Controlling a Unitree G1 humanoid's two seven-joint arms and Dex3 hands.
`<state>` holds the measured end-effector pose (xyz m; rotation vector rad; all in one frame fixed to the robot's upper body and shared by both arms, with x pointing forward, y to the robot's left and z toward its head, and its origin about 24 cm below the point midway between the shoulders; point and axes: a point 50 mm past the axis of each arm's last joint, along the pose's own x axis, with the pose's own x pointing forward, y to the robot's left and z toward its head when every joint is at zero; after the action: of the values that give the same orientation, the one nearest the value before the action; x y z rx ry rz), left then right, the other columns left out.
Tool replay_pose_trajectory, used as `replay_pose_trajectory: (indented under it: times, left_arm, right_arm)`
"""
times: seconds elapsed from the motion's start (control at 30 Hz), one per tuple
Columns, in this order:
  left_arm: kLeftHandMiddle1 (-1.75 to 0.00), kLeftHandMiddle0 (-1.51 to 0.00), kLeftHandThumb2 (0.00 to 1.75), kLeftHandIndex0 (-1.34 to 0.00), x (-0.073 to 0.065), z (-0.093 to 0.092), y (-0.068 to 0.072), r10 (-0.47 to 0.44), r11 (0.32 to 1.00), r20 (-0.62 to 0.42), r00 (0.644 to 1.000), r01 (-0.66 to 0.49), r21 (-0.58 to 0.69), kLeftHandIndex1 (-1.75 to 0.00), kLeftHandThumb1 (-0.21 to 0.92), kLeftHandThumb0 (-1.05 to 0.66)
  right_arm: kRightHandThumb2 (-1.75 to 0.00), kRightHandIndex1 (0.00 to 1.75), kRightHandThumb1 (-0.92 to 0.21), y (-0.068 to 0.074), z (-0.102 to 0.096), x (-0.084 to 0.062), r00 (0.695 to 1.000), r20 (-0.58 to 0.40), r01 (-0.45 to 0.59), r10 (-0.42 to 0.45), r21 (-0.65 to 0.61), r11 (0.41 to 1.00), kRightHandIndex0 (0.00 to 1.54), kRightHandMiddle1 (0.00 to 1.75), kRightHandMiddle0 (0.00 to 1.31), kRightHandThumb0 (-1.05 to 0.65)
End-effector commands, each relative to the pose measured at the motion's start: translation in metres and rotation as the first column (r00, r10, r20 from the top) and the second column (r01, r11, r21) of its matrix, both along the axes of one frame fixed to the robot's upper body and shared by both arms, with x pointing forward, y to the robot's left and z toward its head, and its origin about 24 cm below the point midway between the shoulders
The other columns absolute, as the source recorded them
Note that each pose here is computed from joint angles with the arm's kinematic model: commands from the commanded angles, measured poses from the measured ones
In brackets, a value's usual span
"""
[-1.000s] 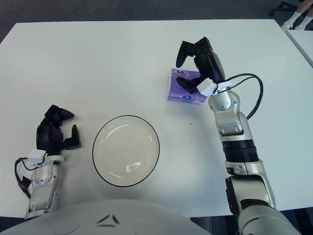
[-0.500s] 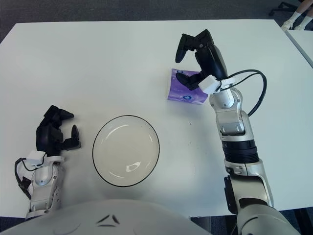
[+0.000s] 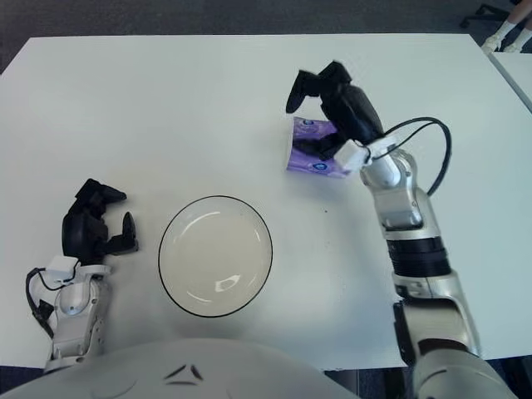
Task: Put the tissue paper into the plate.
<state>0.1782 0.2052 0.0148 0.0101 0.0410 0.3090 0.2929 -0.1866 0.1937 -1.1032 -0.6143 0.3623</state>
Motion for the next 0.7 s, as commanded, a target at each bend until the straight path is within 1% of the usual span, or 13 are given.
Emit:
replay_pose_trajectory:
  times: [0.0, 0.07, 0.13, 0.27, 0.37, 0.47, 0.57, 0.67]
  left_arm:
    - [-1.75, -0.83, 1.66, -0.66, -0.015, -0.023, 0.000, 0.015, 0.999, -0.135, 0.991, -0.019, -0.029, -1.66, 0.00, -0.01]
    - [-1.75, -0.83, 1.66, -0.67, -0.015, -0.023, 0.000, 0.012, 0.999, -0.131, 0.991, -0.017, -0.037, -1.66, 0.00, -0.01]
    - [-1.75, -0.83, 1.65, -0.67, -0.015, -0.023, -0.001, 0.010, 0.999, -0.128, 0.992, -0.015, -0.042, -1.66, 0.01, -0.01]
    - [-1.75, -0.83, 1.65, -0.67, -0.015, -0.024, -0.001, 0.007, 0.999, -0.127, 0.992, -0.013, -0.048, -1.66, 0.01, -0.01]
    - [-1.75, -0.83, 1.65, -0.67, -0.015, -0.025, -0.002, 0.002, 0.999, -0.128, 0.992, -0.008, -0.052, -1.66, 0.01, -0.01]
    - [-1.75, -0.84, 1.65, -0.67, -0.015, -0.025, -0.003, 0.001, 0.999, -0.129, 0.992, -0.007, -0.049, -1.65, 0.00, -0.01]
    - [-1.75, -0.84, 1.66, -0.67, -0.015, -0.026, -0.003, 0.002, 0.999, -0.138, 0.990, -0.008, -0.045, -1.66, 0.00, -0.01]
    - [-1.75, -0.85, 1.66, -0.66, -0.014, -0.026, -0.004, 0.002, 0.999, -0.143, 0.990, -0.008, -0.042, -1.66, 0.00, -0.01]
  right_arm:
    - [-0.67, 0.13, -0.62, -0.008, 0.003, -0.001, 0.998, -0.056, 0.014, -0.023, -0.142, 0.990, 0.01, 0.15, 0.01, -1.00]
    - [-0.57, 0.05, -0.68, -0.012, 0.006, 0.000, 0.995, -0.081, 0.033, -0.051, -0.208, 0.978, 0.01, 0.06, 0.00, -1.03]
    - [-0.52, 0.03, -0.70, -0.013, 0.008, 0.000, 0.993, -0.092, 0.050, -0.077, -0.265, 0.963, 0.00, 0.03, 0.00, -1.04]
    - [-0.43, 0.00, -0.73, -0.015, 0.009, 0.000, 0.989, -0.092, 0.080, -0.119, -0.352, 0.932, 0.00, 0.01, 0.00, -1.05]
    - [-0.37, 0.00, -0.76, -0.018, 0.011, 0.002, 0.981, -0.111, 0.094, -0.159, -0.444, 0.891, 0.00, 0.00, 0.00, -1.05]
    - [-0.34, 0.00, -0.77, -0.018, 0.011, 0.003, 0.977, -0.123, 0.097, -0.177, -0.480, 0.872, 0.00, 0.00, 0.00, -1.05]
    - [-0.32, 0.00, -0.76, -0.020, 0.012, 0.009, 0.969, -0.141, 0.096, -0.202, -0.539, 0.837, 0.00, 0.00, 0.00, -1.05]
    - [-0.31, 0.00, -0.75, -0.020, 0.011, 0.013, 0.966, -0.148, 0.092, -0.211, -0.567, 0.819, 0.00, 0.00, 0.00, -1.05]
